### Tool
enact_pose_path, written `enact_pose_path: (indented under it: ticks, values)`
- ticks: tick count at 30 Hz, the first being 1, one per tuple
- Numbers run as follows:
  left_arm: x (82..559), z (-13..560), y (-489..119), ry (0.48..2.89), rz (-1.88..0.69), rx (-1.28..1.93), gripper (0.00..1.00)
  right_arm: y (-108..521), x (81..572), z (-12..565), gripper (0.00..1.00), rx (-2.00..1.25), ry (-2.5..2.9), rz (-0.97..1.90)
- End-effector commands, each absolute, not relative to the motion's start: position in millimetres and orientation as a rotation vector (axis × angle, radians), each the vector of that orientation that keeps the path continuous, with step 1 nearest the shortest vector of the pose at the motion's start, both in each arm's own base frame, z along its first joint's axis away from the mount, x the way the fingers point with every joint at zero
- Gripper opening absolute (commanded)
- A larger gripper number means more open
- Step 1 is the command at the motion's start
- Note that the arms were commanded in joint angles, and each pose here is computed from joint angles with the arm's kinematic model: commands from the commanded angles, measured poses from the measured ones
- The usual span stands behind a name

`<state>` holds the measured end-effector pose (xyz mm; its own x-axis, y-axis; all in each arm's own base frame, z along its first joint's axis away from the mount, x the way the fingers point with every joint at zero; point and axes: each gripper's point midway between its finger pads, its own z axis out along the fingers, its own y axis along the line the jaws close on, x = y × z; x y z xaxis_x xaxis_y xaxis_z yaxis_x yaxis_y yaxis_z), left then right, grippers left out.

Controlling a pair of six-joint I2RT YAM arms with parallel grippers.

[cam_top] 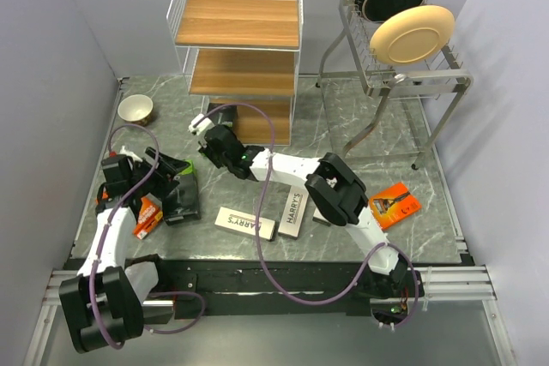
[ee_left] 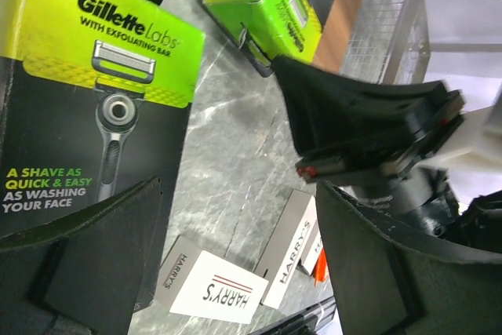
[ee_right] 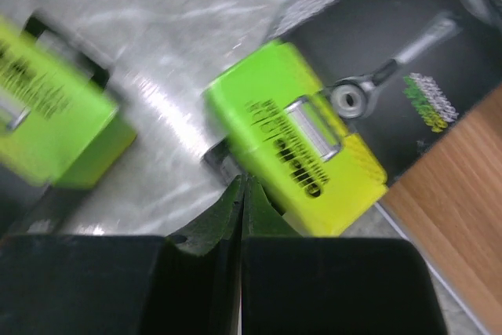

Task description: Place and organize the shaving razors onto the shelf

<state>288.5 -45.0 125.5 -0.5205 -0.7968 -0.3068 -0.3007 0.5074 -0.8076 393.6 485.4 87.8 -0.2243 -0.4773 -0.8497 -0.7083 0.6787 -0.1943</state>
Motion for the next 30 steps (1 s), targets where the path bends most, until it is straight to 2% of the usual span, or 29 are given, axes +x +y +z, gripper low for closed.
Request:
enact_pose_path:
  ticks: [1, 5, 14, 23, 30]
  values:
    - [297.3, 156.1, -41.9, 1.972, -0.947, -0.844, 0.85, 488.3, 370.2, 132.5, 0.0, -1.166, 1.747, 0.355]
    - [297.5, 158.4, -39.2, 1.957, -0.948, -0.858, 0.85, 485.7, 367.3, 121.5, 0.0, -1.231, 1.748, 0.334]
    - [300.0, 165.6, -34.0, 1.944, -0.946, -0.857, 0.85, 474.4, 415.6, 85.8, 0.0, -1.247, 1.783, 0.066]
    - [298.4, 159.7, -34.1, 1.947, -0.947, -0.877, 0.86, 460.3, 463.5, 102.4, 0.0, -1.164, 1.724, -0.108]
    - [297.0, 158.6, -32.9, 1.948, -0.938, -0.878, 0.88, 459.1, 472.0, 107.5, 0.0, -1.143, 1.696, -0.118]
